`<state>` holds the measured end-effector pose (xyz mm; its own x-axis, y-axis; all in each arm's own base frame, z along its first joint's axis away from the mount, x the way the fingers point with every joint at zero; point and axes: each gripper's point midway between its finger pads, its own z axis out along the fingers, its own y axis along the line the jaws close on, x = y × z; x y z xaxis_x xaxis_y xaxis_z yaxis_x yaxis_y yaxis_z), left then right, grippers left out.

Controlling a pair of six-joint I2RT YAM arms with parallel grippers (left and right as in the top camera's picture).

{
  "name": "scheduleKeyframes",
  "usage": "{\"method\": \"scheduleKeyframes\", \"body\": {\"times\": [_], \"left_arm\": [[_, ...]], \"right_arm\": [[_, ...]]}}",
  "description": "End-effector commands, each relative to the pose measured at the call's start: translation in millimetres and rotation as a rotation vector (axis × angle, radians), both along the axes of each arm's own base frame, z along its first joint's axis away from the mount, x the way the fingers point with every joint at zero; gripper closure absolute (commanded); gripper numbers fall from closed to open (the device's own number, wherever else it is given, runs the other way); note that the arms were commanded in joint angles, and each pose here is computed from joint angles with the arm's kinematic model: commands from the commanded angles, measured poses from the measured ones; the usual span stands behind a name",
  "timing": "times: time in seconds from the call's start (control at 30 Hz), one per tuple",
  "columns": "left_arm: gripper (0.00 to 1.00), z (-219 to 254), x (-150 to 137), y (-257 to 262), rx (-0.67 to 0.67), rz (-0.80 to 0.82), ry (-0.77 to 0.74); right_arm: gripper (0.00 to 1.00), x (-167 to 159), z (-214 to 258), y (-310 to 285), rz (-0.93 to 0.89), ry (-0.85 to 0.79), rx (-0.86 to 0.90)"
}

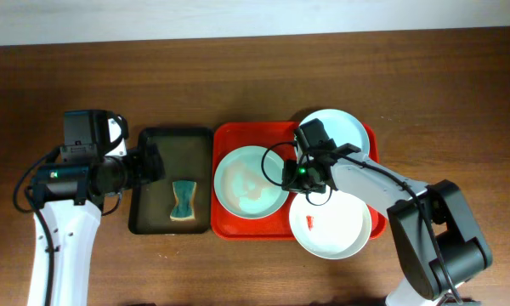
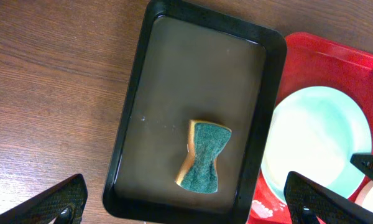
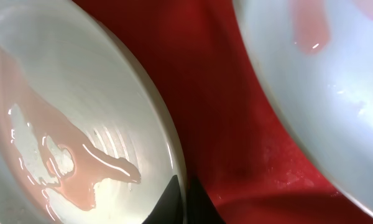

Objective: Clean dirty plates on tray and stack at the side
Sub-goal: 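Lift the cleaned plate with right gripper and carry it right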

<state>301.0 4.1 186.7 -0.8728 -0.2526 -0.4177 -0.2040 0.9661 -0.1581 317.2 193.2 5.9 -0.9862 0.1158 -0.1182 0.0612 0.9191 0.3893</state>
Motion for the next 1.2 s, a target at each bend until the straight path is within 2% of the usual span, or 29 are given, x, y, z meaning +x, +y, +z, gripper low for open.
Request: {"method": "scheduleKeyframes", "body": {"times": [0.0, 0.23, 0.43, 0.57, 0.97, 1.03, 1.17], "left_arm": [[0.01, 7.5, 1.4, -0.9, -0.011, 0.003, -0.022], [0.01, 7.5, 1.4, -0.9, -0.011, 0.003, -0.022], [0.01, 7.5, 1.4, -0.9, -0.011, 0.003, -0.022], [0.01, 7.5, 1.4, -0.9, -0.011, 0.003, -0.022], [0.01, 7.5, 1.4, -0.9, -0.011, 0.003, -0.022], [0.01, 7.5, 1.4, -0.9, -0.011, 0.003, -0.022], [0.01, 7.5, 1.4, -0.9, -0.011, 0.003, -0.022]], "right_arm": [[0.96, 11.3, 20.3, 14.3, 0.018, -0.013, 0.042], [0.96, 19.8, 76.7, 18.3, 0.018, 0.034, 0.022], [0.96, 45.3, 100.5, 28.6, -0.023, -0.063, 0.03], [0.96, 62.1, 107.1, 45.7, -0.065, -0.188, -0.01], [0.96, 82.6, 116.6, 102.0, -0.07, -0.508, -0.13], [0.96, 84.8, 129.2, 121.9, 0.067, -0.619, -0.14], [0.96, 87.1, 144.5, 134.0, 0.201, -0.776, -0.253]]}}
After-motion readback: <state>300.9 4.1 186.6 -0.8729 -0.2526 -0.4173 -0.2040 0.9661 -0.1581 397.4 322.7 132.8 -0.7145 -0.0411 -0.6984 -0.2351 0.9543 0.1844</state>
